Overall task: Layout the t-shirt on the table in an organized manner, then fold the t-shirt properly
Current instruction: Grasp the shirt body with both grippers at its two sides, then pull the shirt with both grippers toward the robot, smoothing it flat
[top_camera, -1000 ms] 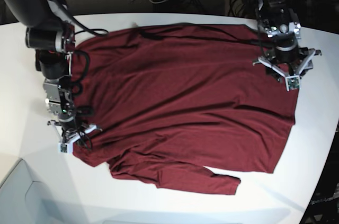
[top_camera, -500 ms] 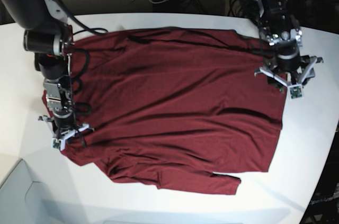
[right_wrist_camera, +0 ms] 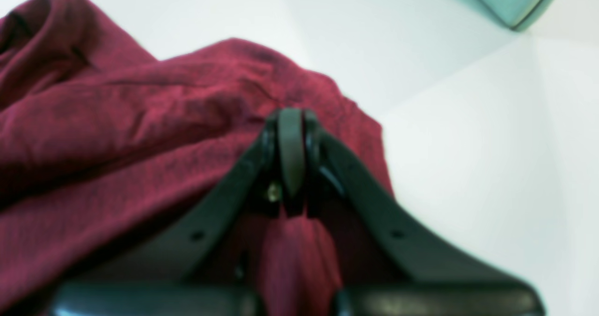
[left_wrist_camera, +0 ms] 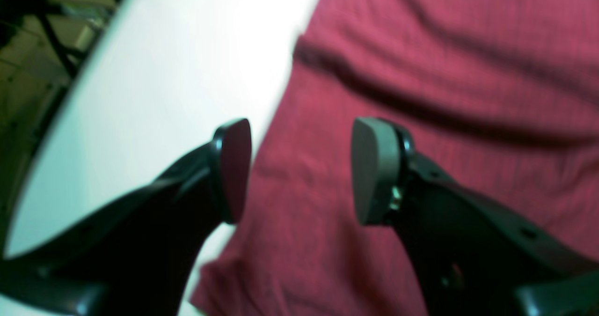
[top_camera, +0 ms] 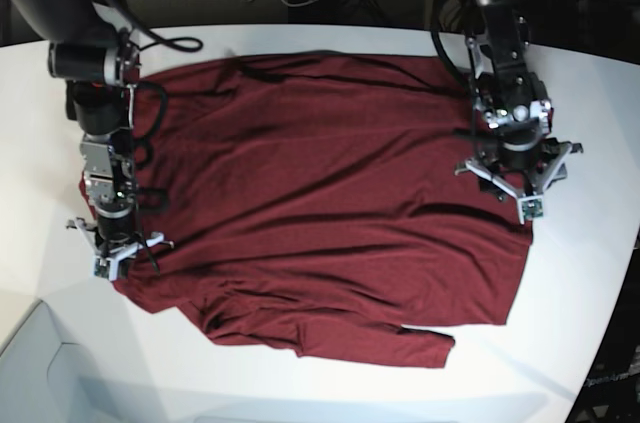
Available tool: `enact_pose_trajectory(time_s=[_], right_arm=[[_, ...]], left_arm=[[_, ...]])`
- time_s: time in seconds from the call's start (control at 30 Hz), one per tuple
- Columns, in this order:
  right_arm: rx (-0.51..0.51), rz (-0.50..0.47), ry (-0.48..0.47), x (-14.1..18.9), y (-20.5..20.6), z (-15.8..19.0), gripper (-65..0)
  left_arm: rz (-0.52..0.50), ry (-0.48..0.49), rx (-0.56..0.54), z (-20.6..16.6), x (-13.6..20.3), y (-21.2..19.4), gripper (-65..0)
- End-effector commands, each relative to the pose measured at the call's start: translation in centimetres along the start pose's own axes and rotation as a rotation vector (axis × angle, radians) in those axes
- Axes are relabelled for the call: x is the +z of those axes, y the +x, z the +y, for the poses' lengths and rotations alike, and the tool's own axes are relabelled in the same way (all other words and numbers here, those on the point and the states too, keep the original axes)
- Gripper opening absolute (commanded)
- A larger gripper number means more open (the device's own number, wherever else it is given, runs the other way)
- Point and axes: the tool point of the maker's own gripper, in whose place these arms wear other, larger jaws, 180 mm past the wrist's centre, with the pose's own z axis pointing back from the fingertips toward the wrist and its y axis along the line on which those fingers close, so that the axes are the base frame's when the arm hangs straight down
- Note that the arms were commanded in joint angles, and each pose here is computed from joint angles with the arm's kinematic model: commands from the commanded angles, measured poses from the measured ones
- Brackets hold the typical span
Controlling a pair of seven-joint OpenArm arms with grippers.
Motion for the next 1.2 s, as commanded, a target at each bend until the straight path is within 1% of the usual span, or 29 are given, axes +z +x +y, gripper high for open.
enact_pose_trajectory(time_s=[0.0, 0.07, 0.2, 0.37, 0.47, 0.53, 0.7, 0.8, 0.93, 1.1, 1.17], right_arm=[[0.012, -0.093, -0.016, -0.3, 3.0, -0.8, -65.0], [0.032, -0.116, -0.010, 0.9, 3.4, -0.9, -65.0], [0.051, -0.128, 0.003, 2.9, 3.9, -0.7, -65.0], [0.060, -0.104, 0.036, 6.7, 3.0, 0.9, -65.0], [0.051, -0.081, 0.058, 9.5, 1.4, 2.1, -65.0], [0.054, -0.070, 0.067, 11.2, 0.5, 2.3, -65.0], [0.055, -0.045, 0.078, 13.9, -1.1, 2.6, -65.0], [0.064, -0.034, 0.083, 15.4, -1.8, 2.5, -65.0], [0.076, -0.029, 0.092, 17.4, -2.1, 2.4, -65.0], [0.086, -0.012, 0.100, 19.4, -2.8, 2.2, -65.0], [0.089, -0.006, 0.103, 20.1, -3.0, 2.2, -65.0]], left_arm=[[-0.042, 0.022, -0.005, 0.8, -0.3, 1.3, -31.9], [-0.010, 0.035, -0.045, 1.9, -1.1, 0.0, -31.9], [0.056, 0.038, -0.080, 2.6, -2.5, -2.3, -31.9], [0.091, 0.035, -0.087, 2.7, -4.4, -2.6, -31.9], [0.077, 0.022, -0.083, 2.1, -5.3, -2.5, -31.9], [0.061, 0.017, -0.091, 2.0, -5.7, -2.5, -31.9], [0.036, 0.017, -0.086, 2.0, -6.1, -1.6, -31.9], [0.012, 0.023, -0.081, 2.2, -5.9, -0.7, -31.9], [-0.086, 0.043, -0.069, 2.8, -4.6, 2.9, -31.9], [-0.190, 0.057, -0.046, 3.0, -1.3, 5.5, -31.9], [-0.195, 0.064, -0.050, 3.3, 0.2, 5.7, -31.9]])
